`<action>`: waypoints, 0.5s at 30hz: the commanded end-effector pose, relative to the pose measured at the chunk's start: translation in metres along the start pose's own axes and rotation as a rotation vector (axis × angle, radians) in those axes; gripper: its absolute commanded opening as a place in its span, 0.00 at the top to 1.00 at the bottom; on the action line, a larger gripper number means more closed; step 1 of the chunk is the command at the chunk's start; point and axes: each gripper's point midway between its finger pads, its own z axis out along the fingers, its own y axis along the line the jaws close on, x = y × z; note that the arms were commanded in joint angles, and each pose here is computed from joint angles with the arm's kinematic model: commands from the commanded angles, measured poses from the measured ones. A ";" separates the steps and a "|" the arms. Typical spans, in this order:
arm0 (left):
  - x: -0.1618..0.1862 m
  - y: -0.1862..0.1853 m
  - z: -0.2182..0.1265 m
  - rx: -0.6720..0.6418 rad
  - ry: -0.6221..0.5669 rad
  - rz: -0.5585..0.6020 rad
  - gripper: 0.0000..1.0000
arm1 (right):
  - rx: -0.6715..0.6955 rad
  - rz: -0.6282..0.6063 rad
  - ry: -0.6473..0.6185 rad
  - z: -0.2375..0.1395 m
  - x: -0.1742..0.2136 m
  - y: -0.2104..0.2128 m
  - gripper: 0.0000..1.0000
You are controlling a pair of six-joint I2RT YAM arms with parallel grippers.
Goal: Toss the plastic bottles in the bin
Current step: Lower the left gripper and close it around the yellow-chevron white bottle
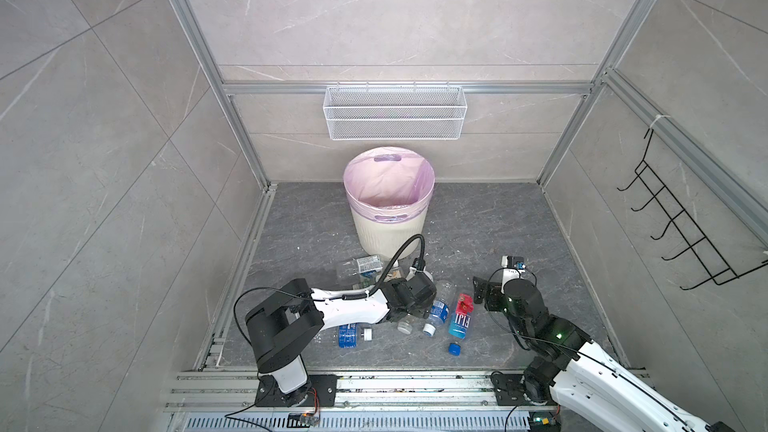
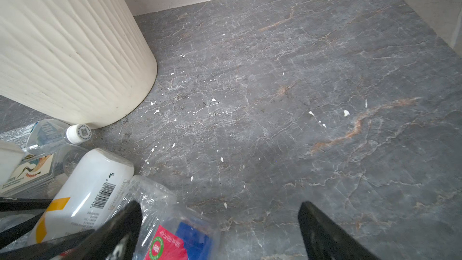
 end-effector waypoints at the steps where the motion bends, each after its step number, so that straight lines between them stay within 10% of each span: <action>1: -0.010 -0.004 -0.003 -0.006 -0.019 -0.009 0.19 | 0.005 0.020 -0.001 -0.001 -0.002 -0.001 0.00; 15: -0.008 -0.005 0.002 -0.006 -0.010 -0.007 0.22 | 0.005 0.022 0.001 -0.001 -0.002 -0.002 0.00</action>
